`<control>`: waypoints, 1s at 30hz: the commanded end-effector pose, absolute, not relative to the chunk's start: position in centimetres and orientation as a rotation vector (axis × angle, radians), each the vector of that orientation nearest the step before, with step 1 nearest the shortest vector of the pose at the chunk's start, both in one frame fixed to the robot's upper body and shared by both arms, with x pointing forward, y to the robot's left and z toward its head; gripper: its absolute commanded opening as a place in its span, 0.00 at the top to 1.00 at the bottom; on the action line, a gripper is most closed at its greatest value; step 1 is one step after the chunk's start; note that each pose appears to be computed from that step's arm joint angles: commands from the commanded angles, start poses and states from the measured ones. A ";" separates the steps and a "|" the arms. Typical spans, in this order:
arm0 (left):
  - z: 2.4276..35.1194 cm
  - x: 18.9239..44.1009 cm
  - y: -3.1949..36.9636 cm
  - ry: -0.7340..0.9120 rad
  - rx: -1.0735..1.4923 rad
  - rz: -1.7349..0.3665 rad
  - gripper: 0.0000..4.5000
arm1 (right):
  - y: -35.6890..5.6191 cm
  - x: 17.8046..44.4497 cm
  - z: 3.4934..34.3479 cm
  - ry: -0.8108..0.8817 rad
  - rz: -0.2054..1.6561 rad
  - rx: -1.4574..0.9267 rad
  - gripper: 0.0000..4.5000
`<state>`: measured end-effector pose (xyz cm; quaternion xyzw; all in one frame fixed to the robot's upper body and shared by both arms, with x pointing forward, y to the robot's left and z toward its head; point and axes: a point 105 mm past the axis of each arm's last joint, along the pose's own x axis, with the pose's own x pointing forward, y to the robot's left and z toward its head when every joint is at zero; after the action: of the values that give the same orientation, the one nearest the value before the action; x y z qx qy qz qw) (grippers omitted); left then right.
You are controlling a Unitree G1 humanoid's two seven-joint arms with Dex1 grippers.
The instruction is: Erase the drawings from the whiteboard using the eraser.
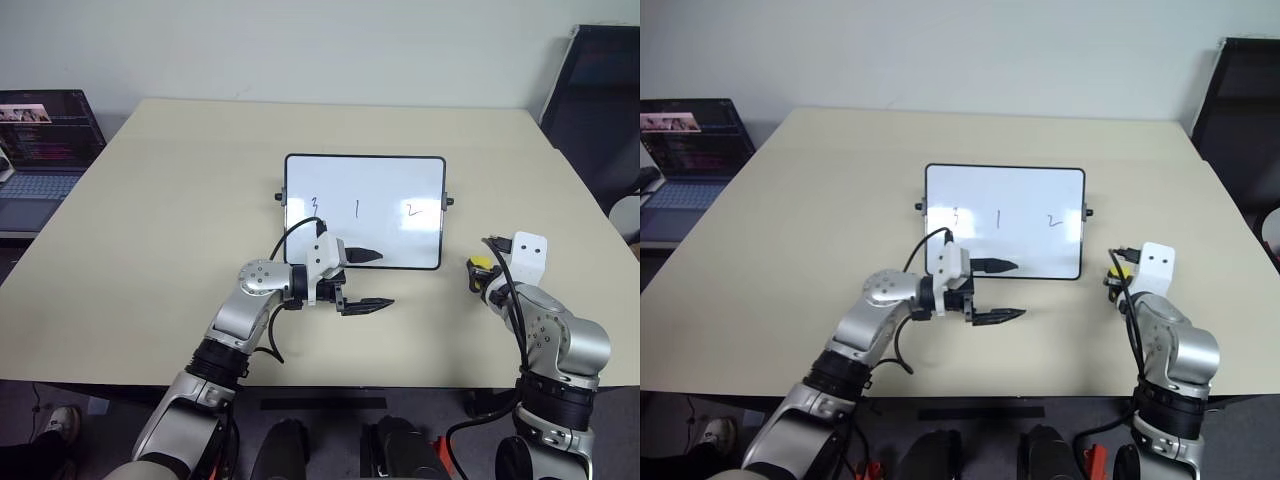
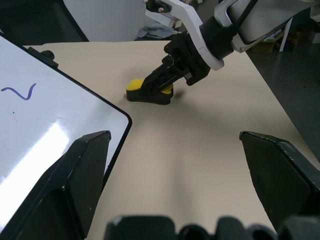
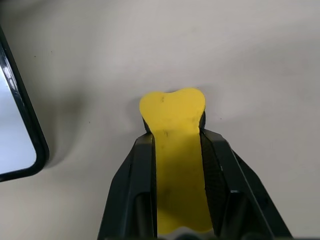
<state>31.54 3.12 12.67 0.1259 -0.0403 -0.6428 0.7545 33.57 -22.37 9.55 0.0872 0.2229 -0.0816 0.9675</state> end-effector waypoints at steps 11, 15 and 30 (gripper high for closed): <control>14.9 35.5 4.4 -0.173 0.277 -1.083 0.00 | -20.0 35.9 17.4 0.090 -0.010 -0.124 0.81; 14.8 36.7 4.4 -0.174 0.277 -0.976 0.00 | -19.0 36.4 18.1 0.056 0.012 -0.131 0.81; 15.8 37.9 3.2 -0.224 0.284 -0.913 0.00 | -11.4 40.5 21.1 -0.053 0.194 -0.099 0.81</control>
<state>37.80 3.34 14.24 0.1300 -0.0788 -0.4405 0.8848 40.41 -11.79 19.30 -0.0509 0.0069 0.0927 0.9944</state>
